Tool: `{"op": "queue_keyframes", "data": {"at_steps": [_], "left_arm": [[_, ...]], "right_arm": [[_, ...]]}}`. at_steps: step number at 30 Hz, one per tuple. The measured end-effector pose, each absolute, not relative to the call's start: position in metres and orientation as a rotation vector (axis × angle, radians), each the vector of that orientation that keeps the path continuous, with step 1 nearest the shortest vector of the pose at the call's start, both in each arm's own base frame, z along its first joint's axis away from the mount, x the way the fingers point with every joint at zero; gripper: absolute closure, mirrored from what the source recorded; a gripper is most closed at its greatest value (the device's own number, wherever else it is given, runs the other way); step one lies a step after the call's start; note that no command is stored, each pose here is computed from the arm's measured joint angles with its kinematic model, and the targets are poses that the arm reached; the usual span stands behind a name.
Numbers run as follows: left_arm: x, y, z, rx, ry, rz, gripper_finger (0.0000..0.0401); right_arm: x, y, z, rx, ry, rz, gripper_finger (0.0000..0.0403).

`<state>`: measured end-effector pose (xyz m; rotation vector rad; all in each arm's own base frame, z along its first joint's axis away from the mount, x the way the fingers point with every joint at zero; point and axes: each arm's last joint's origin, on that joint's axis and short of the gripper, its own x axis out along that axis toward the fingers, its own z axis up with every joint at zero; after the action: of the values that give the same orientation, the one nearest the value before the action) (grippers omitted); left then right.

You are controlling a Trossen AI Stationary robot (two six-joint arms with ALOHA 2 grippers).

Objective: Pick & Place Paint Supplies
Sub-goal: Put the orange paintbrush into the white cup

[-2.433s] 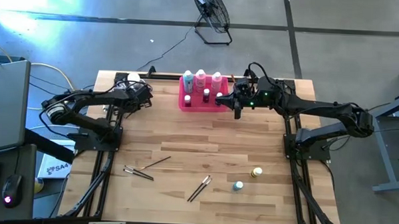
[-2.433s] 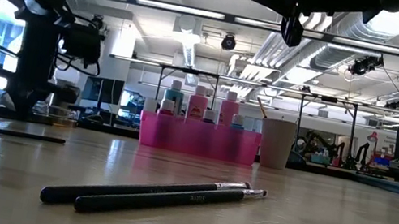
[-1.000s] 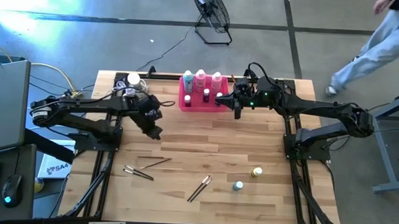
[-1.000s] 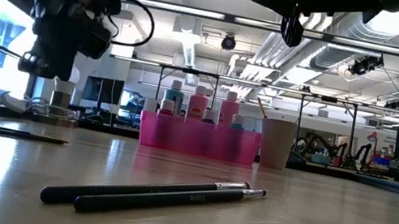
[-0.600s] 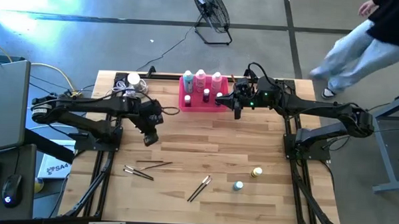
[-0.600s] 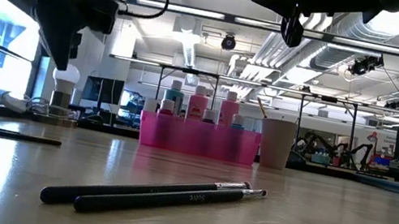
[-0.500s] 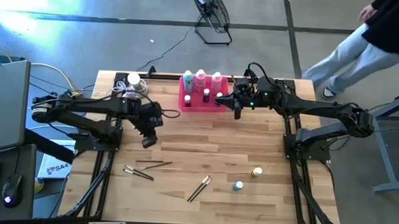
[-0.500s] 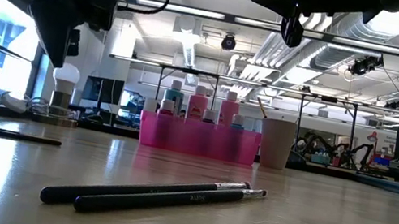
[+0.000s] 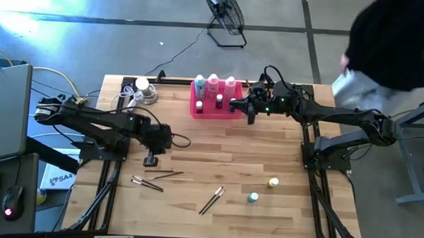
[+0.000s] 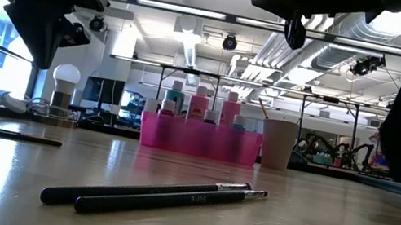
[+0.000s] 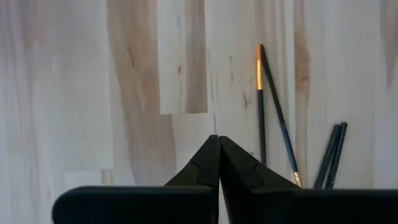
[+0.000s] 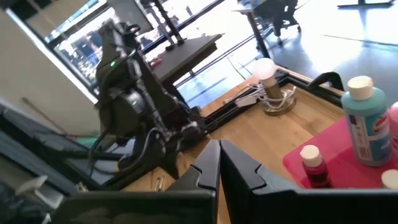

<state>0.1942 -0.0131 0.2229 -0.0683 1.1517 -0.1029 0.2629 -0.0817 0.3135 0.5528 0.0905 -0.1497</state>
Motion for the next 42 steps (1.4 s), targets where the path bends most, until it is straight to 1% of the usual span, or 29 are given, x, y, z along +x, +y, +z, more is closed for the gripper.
{"op": "queue_keyframes", "data": {"at_steps": [4, 8, 13, 17, 21, 24, 29, 32, 35, 38, 42], "left_arm": [[0.196, -0.015, 0.221, -0.056, 1.155, -0.113, 0.0401], [0.201, -0.015, 0.214, -0.019, 1.19, -0.13, 0.0401], [0.21, -0.016, 0.205, -0.006, 1.213, -0.152, 0.0401], [0.219, -0.016, 0.2, -0.003, 1.186, -0.147, 0.0401], [0.228, -0.016, 0.2, -0.003, 1.111, -0.148, 0.0401], [0.236, -0.017, 0.205, -0.004, 1.018, -0.156, 0.0401], [0.246, -0.017, 0.213, 0.003, 0.882, -0.152, 0.0401], [0.252, -0.016, 0.217, 0.031, 0.807, -0.098, 0.0401], [0.256, -0.013, 0.221, 0.062, 0.752, 0.02, 0.0401], [0.257, -0.01, 0.223, 0.035, 0.724, 0.131, 0.0401], [0.258, -0.012, 0.224, -0.003, 0.712, 0.167, 0.0401]], "right_arm": [[0.263, -0.083, 0.313, 0.609, 0.077, -0.185, 0.0399], [0.264, -0.078, 0.313, 0.609, 0.074, -0.197, 0.0399], [0.268, -0.066, 0.313, 0.632, 0.065, -0.22, 0.0399], [0.271, -0.052, 0.313, 0.636, 0.072, -0.2, 0.0399], [0.273, -0.04, 0.313, 0.634, 0.086, -0.153, 0.0399], [0.273, -0.034, 0.314, 0.613, 0.094, -0.121, 0.0399], [0.271, -0.027, 0.317, 0.622, 0.126, 0.021, 0.0399], [0.269, -0.022, 0.319, 0.62, 0.149, 0.123, 0.0399], [0.269, -0.017, 0.319, 0.617, 0.173, 0.19, 0.0399], [0.269, -0.012, 0.317, 0.576, 0.212, 0.261, 0.0399], [0.268, -0.011, 0.312, 0.522, 0.257, 0.269, 0.0399]]}}
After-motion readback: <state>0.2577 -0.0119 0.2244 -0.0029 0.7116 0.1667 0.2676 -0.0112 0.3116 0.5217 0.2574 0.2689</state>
